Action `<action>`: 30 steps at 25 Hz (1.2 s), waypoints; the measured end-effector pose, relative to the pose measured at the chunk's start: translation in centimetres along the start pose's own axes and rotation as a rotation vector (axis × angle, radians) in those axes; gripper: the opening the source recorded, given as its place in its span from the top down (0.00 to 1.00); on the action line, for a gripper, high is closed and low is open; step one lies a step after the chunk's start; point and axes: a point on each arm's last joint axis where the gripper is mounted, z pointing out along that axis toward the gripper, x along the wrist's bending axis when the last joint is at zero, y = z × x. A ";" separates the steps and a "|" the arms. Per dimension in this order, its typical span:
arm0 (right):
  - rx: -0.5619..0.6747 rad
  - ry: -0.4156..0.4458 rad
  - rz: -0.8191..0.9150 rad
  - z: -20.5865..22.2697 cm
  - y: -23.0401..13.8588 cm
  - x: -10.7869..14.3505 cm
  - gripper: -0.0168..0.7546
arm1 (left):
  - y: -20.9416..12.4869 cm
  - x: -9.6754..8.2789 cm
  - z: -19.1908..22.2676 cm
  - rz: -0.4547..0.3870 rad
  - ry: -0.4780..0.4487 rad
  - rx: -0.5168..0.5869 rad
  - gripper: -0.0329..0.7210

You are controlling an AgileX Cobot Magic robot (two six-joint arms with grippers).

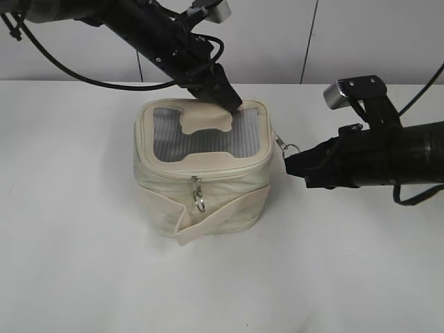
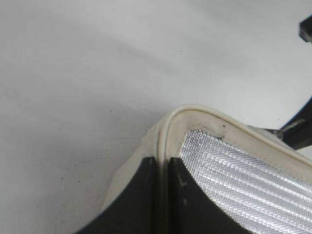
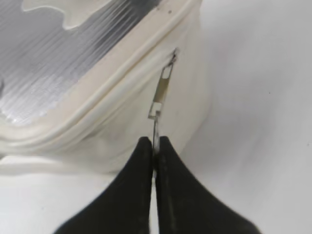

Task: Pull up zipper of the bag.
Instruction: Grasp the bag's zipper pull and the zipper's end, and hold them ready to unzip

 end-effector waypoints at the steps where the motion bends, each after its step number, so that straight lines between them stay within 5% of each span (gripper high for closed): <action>1: 0.005 0.001 0.008 -0.5 -0.4 0.3 0.97 | 0.0 0.0 0.0 -0.003 0.000 0.001 0.89; 5: 0.013 0.036 0.023 -2.1 -1.8 1.4 0.97 | 0.0 0.0 0.0 -0.034 0.003 -0.001 0.89; 13: 0.053 0.250 -0.017 -1.6 -2.8 5.9 0.97 | 0.5 -0.3 0.6 -0.123 0.033 -0.010 0.90; 20: 0.085 0.307 -0.046 3.0 -0.7 10.5 0.97 | 1.1 -1.0 1.3 -0.132 0.061 -0.014 0.90; 26: 0.144 0.297 0.014 5.5 -0.7 11.5 0.97 | 1.1 -1.2 1.3 -0.135 0.055 -0.006 0.89; 30: 0.210 0.322 0.068 4.9 -0.8 11.0 0.86 | 1.3 -1.2 1.3 -0.160 0.058 -0.029 0.68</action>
